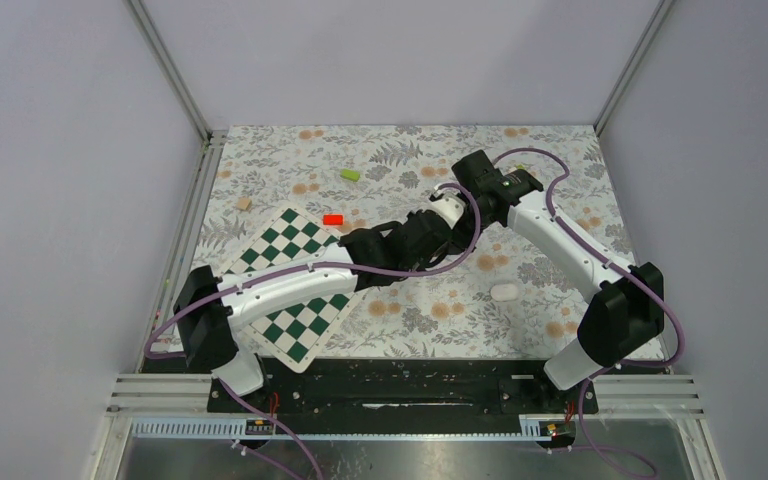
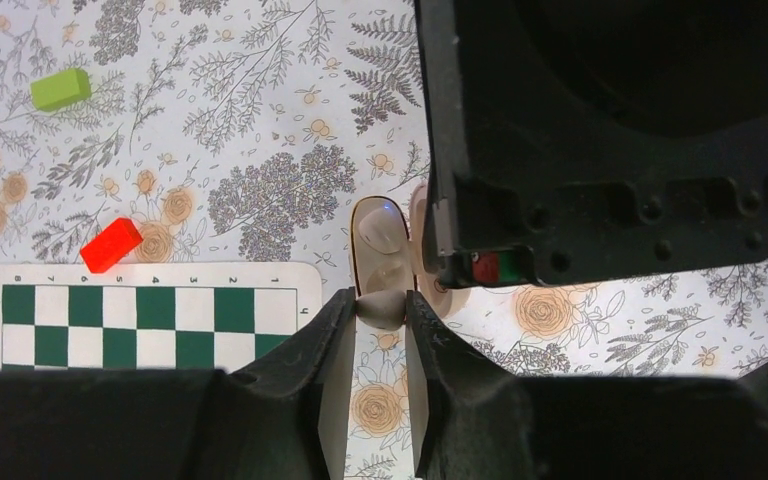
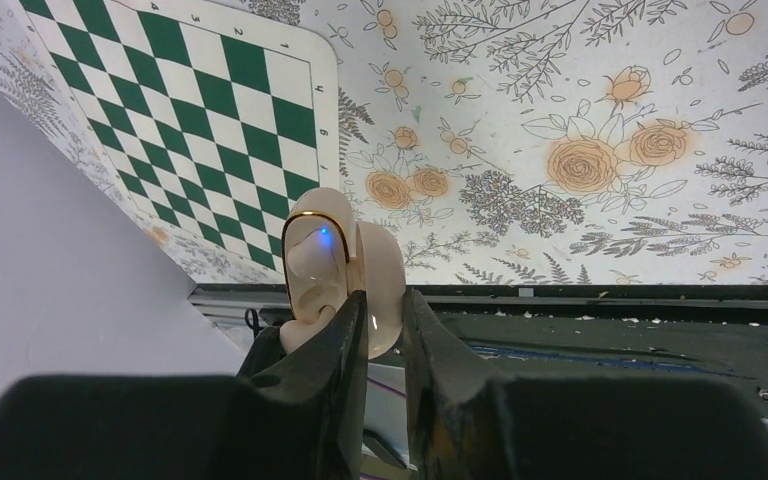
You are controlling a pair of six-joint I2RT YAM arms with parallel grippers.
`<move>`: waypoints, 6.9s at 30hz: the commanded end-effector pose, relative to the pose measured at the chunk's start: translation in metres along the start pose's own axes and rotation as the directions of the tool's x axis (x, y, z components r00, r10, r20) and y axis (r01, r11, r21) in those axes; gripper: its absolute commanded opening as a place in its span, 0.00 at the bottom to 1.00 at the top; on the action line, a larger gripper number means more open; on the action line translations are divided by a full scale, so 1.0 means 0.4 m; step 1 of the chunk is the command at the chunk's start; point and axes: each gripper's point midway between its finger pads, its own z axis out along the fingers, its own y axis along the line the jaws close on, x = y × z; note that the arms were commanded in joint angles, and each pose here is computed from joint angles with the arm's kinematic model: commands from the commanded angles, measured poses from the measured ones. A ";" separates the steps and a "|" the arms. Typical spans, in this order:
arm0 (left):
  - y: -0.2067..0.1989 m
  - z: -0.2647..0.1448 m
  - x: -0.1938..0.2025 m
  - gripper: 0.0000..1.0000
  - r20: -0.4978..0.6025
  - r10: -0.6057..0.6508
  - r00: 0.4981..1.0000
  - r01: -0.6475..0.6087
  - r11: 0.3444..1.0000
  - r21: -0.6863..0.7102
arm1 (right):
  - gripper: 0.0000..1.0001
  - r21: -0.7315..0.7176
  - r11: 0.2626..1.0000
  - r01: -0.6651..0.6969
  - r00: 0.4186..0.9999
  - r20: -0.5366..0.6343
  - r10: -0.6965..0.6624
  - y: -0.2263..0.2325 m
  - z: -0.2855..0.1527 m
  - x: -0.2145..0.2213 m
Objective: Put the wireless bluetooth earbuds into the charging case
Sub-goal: Place the charging case with the earbuds at the center of the board.
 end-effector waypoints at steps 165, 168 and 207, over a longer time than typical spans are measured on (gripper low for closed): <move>0.146 -0.086 0.061 0.55 -0.108 -0.582 0.806 0.584 0.749 0.315 | 0.00 0.058 0.886 0.461 0.885 0.040 -0.463 -0.106 0.223 -0.024; 0.148 -0.082 0.073 0.55 -0.112 -0.582 0.806 0.585 0.752 0.303 | 0.00 0.163 0.882 0.443 0.888 0.059 -0.457 -0.152 0.231 -0.051; 0.132 -0.056 0.101 0.55 -0.152 -0.568 0.809 0.585 0.751 0.304 | 0.38 0.414 0.817 0.402 0.900 -0.013 -0.436 -0.291 0.186 -0.055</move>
